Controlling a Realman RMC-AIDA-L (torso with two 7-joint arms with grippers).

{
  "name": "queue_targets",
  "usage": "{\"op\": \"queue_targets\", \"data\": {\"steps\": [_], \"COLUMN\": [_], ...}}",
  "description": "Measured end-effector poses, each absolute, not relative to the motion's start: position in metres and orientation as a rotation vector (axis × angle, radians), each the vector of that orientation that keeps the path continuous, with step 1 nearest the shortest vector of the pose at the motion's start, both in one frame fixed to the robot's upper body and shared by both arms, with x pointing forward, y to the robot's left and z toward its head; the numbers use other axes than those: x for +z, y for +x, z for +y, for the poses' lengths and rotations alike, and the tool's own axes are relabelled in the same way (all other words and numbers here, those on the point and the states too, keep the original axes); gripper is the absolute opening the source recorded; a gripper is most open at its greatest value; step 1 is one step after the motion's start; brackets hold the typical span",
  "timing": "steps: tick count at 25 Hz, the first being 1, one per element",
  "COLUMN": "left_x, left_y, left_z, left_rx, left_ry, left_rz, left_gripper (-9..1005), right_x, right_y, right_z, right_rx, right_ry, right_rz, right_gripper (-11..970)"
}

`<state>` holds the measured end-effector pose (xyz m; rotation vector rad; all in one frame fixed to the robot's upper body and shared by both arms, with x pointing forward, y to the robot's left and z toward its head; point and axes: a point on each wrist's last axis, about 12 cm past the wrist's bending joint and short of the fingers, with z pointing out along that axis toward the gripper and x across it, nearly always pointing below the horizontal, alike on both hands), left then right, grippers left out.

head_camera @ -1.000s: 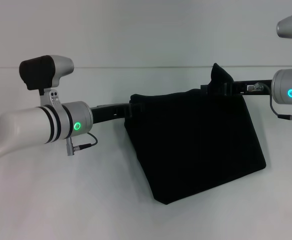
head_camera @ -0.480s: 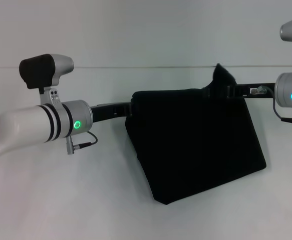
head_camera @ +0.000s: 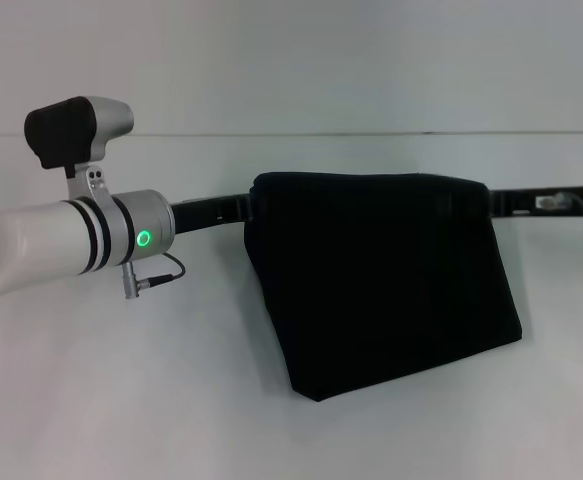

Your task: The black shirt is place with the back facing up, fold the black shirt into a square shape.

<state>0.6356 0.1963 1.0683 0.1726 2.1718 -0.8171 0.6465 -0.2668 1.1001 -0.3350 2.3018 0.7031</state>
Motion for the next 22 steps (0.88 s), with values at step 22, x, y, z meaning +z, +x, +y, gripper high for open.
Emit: {"op": "queue_targets", "data": {"steps": [22], "left_x": [1.069], "left_y": [0.638], "left_z": [0.197], "left_rx": [-0.800], "left_ry": [0.159], "left_rz": [2.177], "left_gripper": [18], "right_x": [1.097], "right_y": [0.612], "right_z": [-0.303], "right_rx": [0.820], "right_ry": [-0.445], "right_rz": [2.390], "right_gripper": [665]}}
